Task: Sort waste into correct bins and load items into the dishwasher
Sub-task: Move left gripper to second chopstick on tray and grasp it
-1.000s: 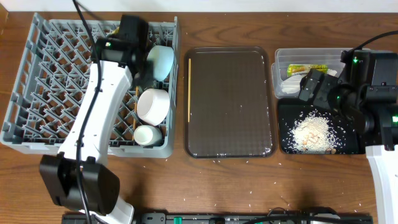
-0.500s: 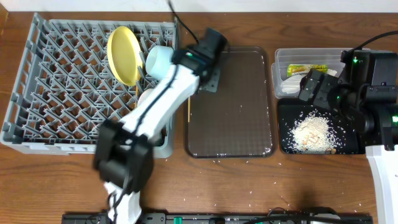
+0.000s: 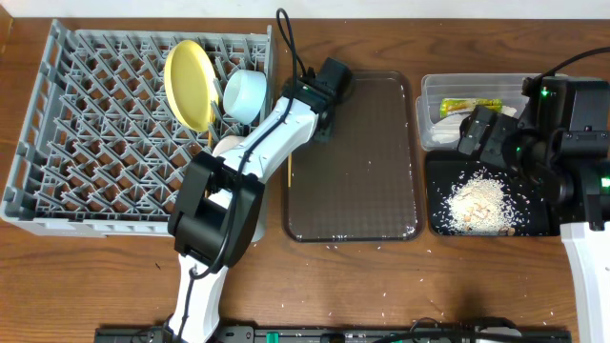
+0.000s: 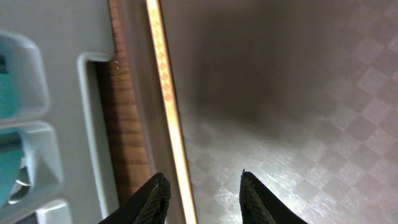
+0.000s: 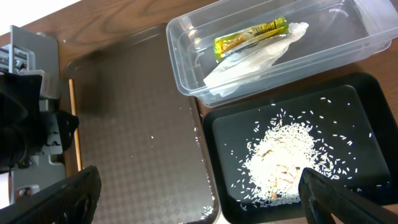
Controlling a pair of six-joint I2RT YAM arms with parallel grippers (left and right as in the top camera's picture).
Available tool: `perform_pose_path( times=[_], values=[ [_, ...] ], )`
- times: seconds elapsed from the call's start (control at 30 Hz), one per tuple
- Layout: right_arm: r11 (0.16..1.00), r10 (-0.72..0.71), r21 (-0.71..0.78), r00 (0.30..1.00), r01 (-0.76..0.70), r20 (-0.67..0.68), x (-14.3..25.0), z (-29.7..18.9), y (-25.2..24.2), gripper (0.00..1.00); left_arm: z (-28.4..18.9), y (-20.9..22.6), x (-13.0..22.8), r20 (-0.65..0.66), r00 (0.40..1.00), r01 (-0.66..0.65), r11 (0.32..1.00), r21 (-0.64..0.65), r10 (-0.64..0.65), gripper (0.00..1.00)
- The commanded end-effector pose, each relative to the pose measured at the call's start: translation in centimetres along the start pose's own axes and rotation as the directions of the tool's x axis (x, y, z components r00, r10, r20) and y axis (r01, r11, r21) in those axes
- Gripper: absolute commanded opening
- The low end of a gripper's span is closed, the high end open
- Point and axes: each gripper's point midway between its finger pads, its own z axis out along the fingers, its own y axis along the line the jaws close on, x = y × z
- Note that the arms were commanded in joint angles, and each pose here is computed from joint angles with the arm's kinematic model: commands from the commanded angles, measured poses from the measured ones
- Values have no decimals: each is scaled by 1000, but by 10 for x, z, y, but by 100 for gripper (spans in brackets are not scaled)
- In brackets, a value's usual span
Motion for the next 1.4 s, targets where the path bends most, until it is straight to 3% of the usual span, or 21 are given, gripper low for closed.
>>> perform_pose_path(
  times=[0.0, 1.37],
  values=[
    [1000, 17, 9, 1000, -17, 11, -3, -2, -3, 99, 11, 20, 0, -5, 1000, 7, 998, -57, -7, 38],
    [1000, 17, 9, 1000, -17, 11, -3, -2, -3, 99, 45, 7, 12, -24, 1000, -4, 999, 43, 5, 38]
  ],
)
